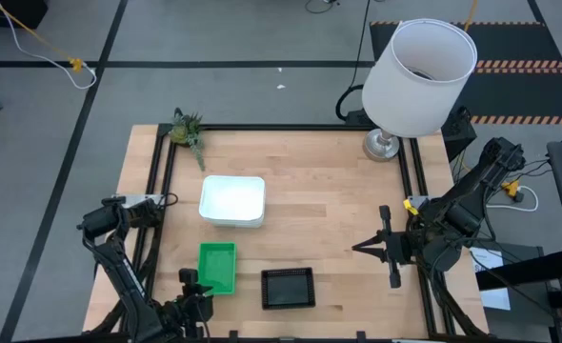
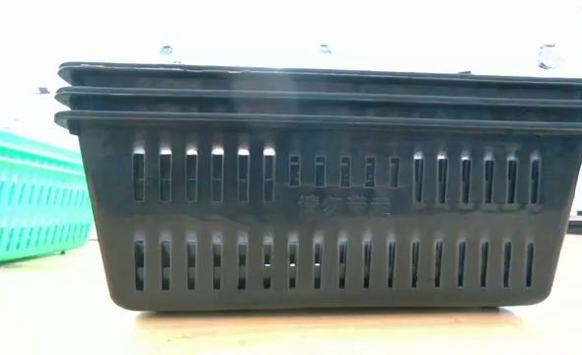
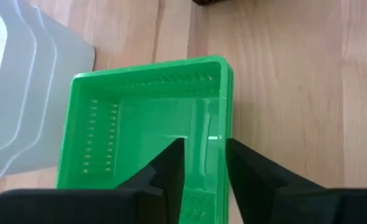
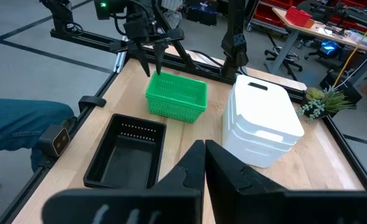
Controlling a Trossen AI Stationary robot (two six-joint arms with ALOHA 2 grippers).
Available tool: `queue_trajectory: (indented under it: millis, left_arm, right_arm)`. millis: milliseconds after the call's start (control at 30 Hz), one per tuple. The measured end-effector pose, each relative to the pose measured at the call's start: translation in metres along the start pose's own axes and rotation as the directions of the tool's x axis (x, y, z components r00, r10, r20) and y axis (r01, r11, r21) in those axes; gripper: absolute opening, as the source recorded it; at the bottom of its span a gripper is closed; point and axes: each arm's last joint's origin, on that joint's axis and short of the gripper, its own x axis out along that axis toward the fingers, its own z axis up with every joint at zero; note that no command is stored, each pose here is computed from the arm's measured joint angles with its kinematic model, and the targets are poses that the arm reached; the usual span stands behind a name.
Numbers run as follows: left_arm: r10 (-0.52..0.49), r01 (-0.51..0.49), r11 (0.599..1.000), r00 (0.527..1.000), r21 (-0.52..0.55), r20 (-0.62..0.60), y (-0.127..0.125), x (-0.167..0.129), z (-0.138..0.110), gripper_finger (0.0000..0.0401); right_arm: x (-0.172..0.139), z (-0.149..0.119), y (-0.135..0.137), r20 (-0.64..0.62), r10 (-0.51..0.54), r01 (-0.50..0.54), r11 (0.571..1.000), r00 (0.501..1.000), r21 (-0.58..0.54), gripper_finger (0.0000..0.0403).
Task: Stack baskets by color
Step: Return to Home Position
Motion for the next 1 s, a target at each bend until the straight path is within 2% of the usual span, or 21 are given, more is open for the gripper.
queue_trajectory:
  millis: [233, 400, 667, 867, 1000]
  left_arm:
    - [0.01, -0.01, 0.999, 1.0, -0.052, -0.004, 0.005, 0.002, 0.012, 0.0142]
    - [0.028, -0.024, 0.998, 0.996, -0.054, 0.088, 0.021, -0.004, 0.035, 0.013]
    - [0.1, -0.086, 0.995, 0.94, -0.058, 0.326, 0.08, -0.041, 0.063, 0.0095]
    - [0.077, -0.084, 0.996, 0.918, 0.002, 0.389, 0.128, -0.062, 0.081, 0.0064]
    - [0.003, -0.035, 0.997, 0.921, 0.076, 0.389, 0.159, -0.065, 0.097, 0.0037]
  right_arm:
    - [0.0, 0.0, 0.0, 0.0, 0.0, 0.0, 1.0, 1.0, 0.0, 0.0006]
    - [0.0, 0.0, 0.0, 0.0, 0.0, 0.0, 0.999, 1.0, -0.032, 0.0006]
    - [0.0, 0.0, 0.0, 0.0, -0.005, 0.005, 0.99, 1.0, -0.141, 0.0006]
    - [0.0, 0.0, -0.001, 0.0, -0.006, 0.006, 0.98, 1.0, -0.197, 0.0006]
    - [-0.002, 0.001, -0.003, 0.005, -0.006, 0.007, 0.975, 1.0, -0.221, 0.0006]
